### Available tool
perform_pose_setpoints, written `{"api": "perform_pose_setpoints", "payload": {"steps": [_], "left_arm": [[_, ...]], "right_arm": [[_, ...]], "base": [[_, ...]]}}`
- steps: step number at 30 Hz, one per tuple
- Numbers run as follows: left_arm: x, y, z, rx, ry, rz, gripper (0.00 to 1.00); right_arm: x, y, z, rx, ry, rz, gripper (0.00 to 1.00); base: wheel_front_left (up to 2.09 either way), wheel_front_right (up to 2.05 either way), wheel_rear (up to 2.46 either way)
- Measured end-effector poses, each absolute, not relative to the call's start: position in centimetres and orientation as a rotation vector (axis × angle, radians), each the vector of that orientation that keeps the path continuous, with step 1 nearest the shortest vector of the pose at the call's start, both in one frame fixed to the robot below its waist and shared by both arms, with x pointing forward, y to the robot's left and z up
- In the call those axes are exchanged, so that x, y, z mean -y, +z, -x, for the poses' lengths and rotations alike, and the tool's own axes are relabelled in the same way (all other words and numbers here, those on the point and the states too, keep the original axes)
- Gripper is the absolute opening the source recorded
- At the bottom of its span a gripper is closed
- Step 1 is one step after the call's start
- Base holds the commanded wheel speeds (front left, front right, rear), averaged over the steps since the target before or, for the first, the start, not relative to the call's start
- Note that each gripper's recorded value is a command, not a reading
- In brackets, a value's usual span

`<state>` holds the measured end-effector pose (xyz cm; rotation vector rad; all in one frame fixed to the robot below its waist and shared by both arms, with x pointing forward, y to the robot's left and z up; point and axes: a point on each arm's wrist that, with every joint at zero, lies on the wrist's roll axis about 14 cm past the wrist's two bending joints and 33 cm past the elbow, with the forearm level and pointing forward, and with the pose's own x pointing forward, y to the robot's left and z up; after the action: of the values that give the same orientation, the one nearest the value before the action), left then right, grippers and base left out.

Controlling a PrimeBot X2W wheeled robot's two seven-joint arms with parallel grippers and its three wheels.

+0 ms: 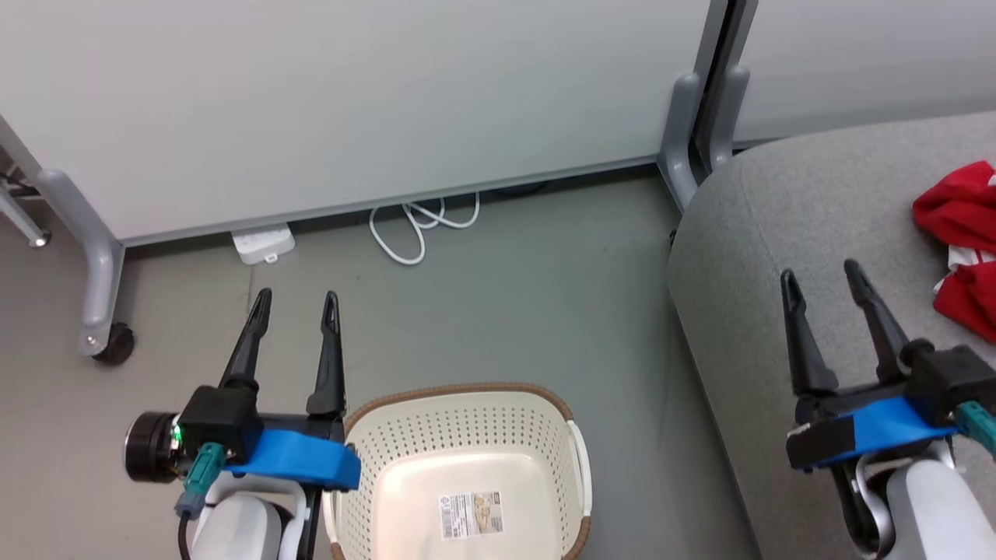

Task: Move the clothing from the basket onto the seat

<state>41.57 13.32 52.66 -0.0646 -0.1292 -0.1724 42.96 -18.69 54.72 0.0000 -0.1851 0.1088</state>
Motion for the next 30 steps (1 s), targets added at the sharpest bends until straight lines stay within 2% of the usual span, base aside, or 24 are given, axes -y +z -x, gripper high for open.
{"api": "perform_pose_setpoints", "payload": {"steps": [13,30], "left_arm": [[-15.1,52.1,-38.1,0.117,-0.118,0.083,1.00],[-15.8,50.3,-36.2,0.067,-0.106,0.097,1.00]], "right_arm": [[19.3,53.0,-39.4,0.140,0.069,-0.045,1.00],[18.5,50.8,-37.9,0.079,0.073,-0.081,1.00]], "base": [[0.00,0.00,0.00],[0.00,0.00,0.00]]}}
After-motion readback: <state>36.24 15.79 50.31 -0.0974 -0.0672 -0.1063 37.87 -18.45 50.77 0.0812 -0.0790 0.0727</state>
